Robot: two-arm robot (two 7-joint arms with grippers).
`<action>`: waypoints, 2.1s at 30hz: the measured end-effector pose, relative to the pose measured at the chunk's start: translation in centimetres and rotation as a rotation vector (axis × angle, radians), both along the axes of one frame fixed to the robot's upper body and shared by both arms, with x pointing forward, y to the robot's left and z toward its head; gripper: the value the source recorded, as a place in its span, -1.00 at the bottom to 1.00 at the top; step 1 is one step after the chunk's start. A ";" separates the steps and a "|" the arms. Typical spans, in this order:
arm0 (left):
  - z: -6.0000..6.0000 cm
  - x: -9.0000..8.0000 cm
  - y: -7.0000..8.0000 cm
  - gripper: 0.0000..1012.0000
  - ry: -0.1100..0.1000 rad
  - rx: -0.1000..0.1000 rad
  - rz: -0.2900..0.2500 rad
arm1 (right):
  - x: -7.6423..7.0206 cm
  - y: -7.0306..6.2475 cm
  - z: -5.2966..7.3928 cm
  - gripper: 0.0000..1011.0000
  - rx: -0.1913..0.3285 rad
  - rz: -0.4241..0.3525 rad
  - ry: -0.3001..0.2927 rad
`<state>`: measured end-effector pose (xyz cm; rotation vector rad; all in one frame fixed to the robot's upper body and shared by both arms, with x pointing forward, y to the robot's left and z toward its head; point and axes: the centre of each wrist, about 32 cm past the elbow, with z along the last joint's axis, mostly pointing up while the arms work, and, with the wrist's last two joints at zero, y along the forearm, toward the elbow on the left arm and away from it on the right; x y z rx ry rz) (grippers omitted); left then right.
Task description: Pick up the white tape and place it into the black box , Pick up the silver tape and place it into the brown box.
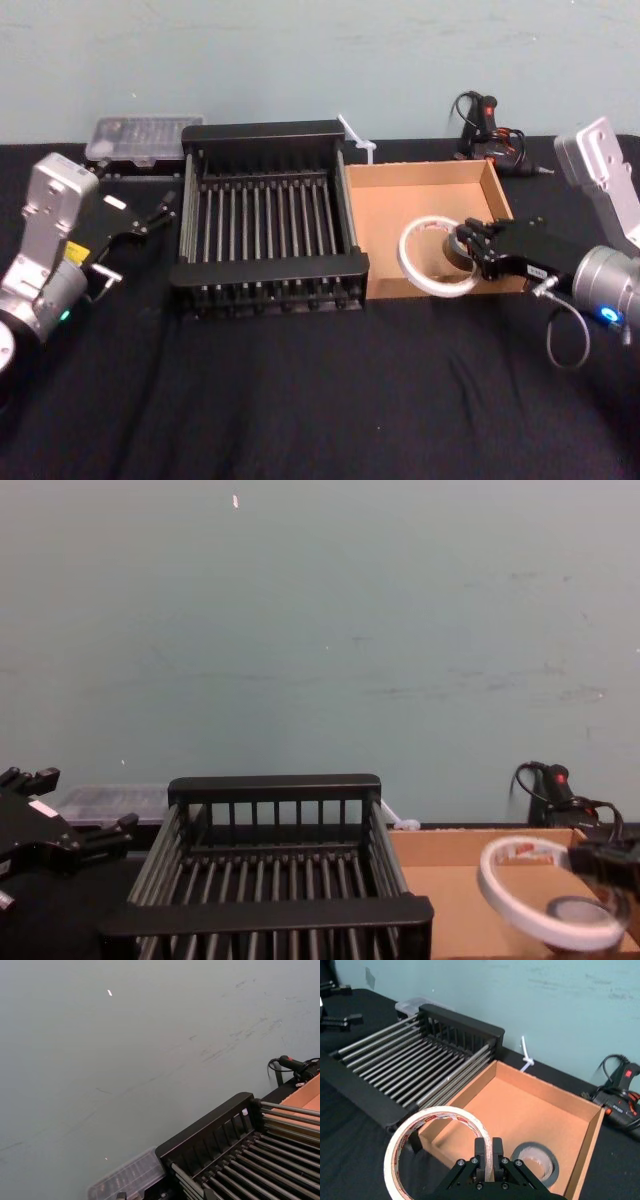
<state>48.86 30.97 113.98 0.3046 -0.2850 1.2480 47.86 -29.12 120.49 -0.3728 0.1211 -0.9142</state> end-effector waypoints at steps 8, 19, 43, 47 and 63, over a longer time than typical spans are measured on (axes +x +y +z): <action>0.0 0.0 0.0 0.98 0.000 0.000 0.000 | 1.3 0.8 0.4 -0.81 0.004 0.004 -0.007; 0.0 0.0 0.0 0.98 0.000 0.000 0.000 | 3.0 2.4 0.8 -0.81 0.000 0.032 -0.018; 0.0 0.0 0.0 0.98 0.000 0.000 0.000 | 6.9 6.5 2.0 -0.81 -0.020 0.133 -0.044; 0.0 0.0 0.0 0.98 0.000 0.000 0.000 | 7.3 7.2 2.2 -0.81 -0.021 0.151 -0.048; 0.0 0.0 0.0 0.98 0.000 0.000 0.000 | 9.3 9.3 1.8 -0.81 -0.029 0.181 -0.041</action>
